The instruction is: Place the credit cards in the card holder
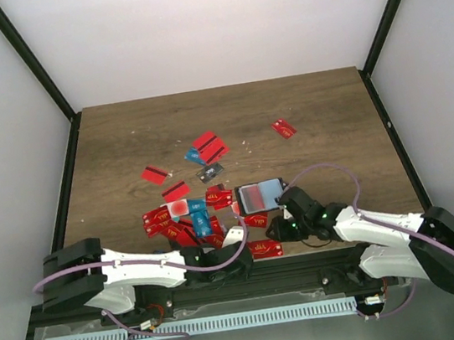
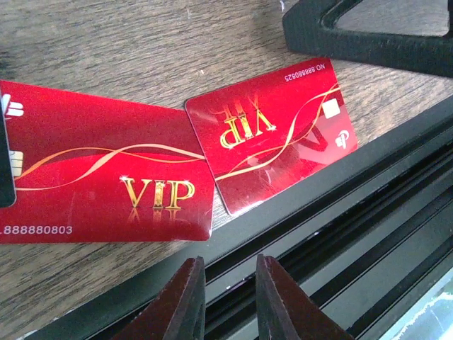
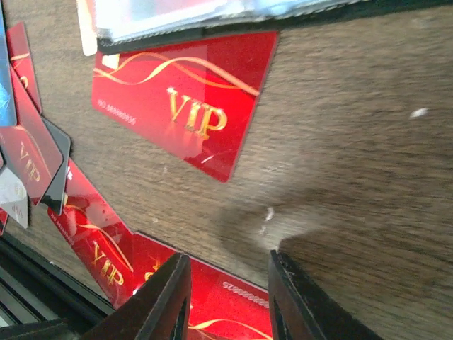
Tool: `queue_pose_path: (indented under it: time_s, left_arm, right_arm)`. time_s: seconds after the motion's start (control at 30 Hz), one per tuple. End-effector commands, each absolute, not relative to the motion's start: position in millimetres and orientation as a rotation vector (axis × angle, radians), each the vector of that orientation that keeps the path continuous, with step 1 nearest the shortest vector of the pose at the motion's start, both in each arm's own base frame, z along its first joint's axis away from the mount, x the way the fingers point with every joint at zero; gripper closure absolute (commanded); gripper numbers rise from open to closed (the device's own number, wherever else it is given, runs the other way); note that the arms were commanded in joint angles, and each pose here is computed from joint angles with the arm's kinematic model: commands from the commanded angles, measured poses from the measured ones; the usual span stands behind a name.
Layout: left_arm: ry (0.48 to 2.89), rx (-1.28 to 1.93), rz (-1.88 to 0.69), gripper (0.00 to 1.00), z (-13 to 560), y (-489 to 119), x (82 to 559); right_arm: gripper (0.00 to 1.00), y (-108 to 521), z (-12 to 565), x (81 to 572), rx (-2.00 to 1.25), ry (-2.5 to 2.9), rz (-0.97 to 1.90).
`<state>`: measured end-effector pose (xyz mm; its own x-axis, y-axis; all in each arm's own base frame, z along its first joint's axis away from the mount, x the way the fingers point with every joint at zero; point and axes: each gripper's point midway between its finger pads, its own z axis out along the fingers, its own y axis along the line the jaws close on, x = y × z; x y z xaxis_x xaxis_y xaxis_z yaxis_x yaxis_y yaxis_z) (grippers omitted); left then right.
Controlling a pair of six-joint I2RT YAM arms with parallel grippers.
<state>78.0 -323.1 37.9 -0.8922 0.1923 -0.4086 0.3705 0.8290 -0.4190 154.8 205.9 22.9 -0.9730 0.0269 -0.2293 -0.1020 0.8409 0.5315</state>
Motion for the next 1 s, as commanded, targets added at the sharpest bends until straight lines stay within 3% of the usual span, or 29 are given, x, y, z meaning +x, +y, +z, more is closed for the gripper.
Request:
queue_pose_path:
  time_s: [0.0,0.4,0.73,0.97]
  left_arm:
    - [2.623,0.387,-0.741,0.77,47,-333,83]
    - [2.573,0.392,-0.656,0.74,55,-329,99]
    - [2.564,0.437,-0.656,0.77,51,-344,115]
    - [2.565,0.461,-0.666,0.79,49,-349,122]
  right_arm:
    - [0.67,182,-13,120,-0.057,2.942,0.641]
    - [0.65,178,-16,95,-0.1,2.983,0.61]
    - [0.53,166,14,98,0.024,2.942,0.597]
    - [0.51,166,8,68,0.092,3.015,0.784]
